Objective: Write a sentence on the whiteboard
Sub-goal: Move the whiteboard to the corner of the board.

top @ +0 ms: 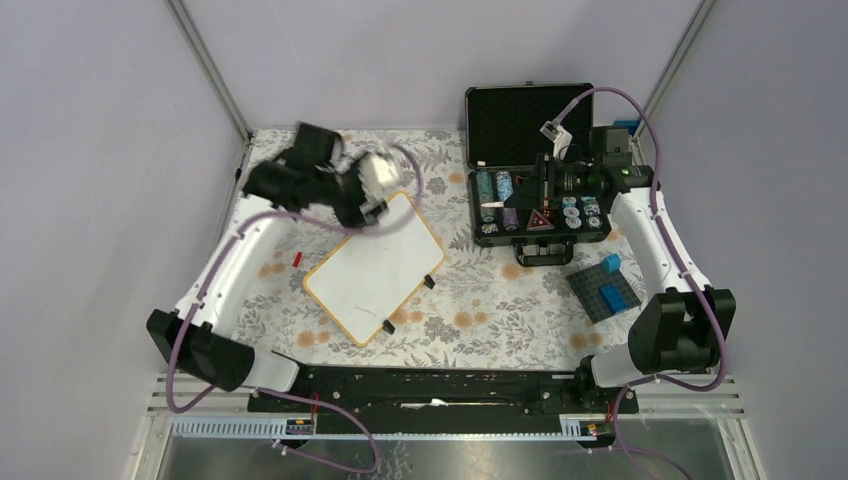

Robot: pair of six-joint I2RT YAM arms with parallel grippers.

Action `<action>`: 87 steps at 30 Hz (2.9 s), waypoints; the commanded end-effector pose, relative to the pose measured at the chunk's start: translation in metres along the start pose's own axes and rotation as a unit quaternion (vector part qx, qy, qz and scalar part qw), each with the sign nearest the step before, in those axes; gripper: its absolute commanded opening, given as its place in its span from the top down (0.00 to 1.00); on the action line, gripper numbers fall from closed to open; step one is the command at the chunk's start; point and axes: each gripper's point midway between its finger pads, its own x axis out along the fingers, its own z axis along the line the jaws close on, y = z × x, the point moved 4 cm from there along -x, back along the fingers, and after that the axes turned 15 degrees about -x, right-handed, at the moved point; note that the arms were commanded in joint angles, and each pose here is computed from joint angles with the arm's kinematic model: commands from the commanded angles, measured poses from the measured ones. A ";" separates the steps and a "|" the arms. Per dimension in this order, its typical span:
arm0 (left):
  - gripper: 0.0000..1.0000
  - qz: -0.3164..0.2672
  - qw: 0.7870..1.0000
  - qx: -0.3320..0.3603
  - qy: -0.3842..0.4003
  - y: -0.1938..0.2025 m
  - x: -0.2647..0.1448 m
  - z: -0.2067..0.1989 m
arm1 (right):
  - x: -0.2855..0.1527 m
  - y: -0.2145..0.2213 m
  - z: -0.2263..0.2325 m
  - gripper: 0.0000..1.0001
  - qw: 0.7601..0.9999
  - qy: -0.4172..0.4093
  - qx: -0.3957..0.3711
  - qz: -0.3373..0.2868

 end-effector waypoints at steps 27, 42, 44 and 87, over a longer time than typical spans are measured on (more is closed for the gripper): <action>0.48 0.302 0.861 0.371 0.172 0.191 0.122 -0.192 | -0.056 -0.007 -0.016 1.00 0.995 0.026 0.005 -0.094; 0.91 0.307 0.839 0.419 0.161 0.169 0.151 -0.192 | -0.055 -0.004 -0.016 1.00 0.995 0.020 0.005 -0.093; 0.93 0.302 0.836 0.427 0.166 0.163 0.157 -0.196 | -0.055 -0.004 -0.017 1.00 0.995 0.020 0.005 -0.093; 0.01 0.173 0.914 0.295 0.219 0.055 0.101 -0.271 | -0.066 -0.024 -0.007 1.00 0.988 0.044 -0.088 -0.119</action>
